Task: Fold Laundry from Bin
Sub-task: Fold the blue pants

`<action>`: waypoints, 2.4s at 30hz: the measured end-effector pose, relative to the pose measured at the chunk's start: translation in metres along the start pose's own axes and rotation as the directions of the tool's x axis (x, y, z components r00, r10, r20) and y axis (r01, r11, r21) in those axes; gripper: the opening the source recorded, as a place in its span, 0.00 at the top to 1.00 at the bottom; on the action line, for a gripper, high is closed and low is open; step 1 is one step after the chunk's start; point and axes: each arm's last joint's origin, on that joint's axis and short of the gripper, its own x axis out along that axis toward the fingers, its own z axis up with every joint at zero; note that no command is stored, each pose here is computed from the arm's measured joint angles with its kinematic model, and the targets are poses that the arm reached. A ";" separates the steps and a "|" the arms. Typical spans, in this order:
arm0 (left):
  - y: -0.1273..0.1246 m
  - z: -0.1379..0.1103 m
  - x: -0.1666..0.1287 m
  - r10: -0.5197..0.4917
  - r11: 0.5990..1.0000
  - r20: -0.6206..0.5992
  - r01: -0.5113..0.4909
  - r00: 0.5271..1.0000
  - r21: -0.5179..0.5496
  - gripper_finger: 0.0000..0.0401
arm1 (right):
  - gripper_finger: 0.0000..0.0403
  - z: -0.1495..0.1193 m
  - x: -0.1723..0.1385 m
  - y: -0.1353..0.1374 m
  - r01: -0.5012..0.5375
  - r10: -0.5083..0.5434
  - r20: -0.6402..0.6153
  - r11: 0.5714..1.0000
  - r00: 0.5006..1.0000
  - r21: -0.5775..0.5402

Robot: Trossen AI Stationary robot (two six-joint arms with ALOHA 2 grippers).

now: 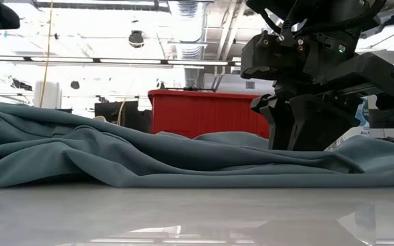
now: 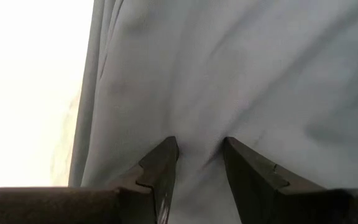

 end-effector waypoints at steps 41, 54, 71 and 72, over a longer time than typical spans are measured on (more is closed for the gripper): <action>0.004 -0.004 0.017 0.000 1.000 0.028 -0.001 1.000 0.011 0.71 | 0.59 -0.001 0.000 0.004 -0.009 0.009 -0.003 1.000 1.000 0.008; 0.007 -0.009 0.031 0.006 0.999 -0.008 -0.006 1.000 0.042 0.71 | 0.59 -0.001 0.000 0.003 -0.008 0.008 -0.004 1.000 1.000 0.003; 0.008 -0.014 0.048 -0.050 0.997 -0.064 0.053 0.997 0.058 0.91 | 0.59 -0.001 0.000 0.003 -0.008 0.008 -0.004 1.000 1.000 -0.009; 0.007 -0.014 0.048 -0.057 0.997 -0.071 0.061 0.996 0.053 0.94 | 0.59 -0.001 0.000 0.004 -0.009 0.008 -0.004 1.000 1.000 -0.009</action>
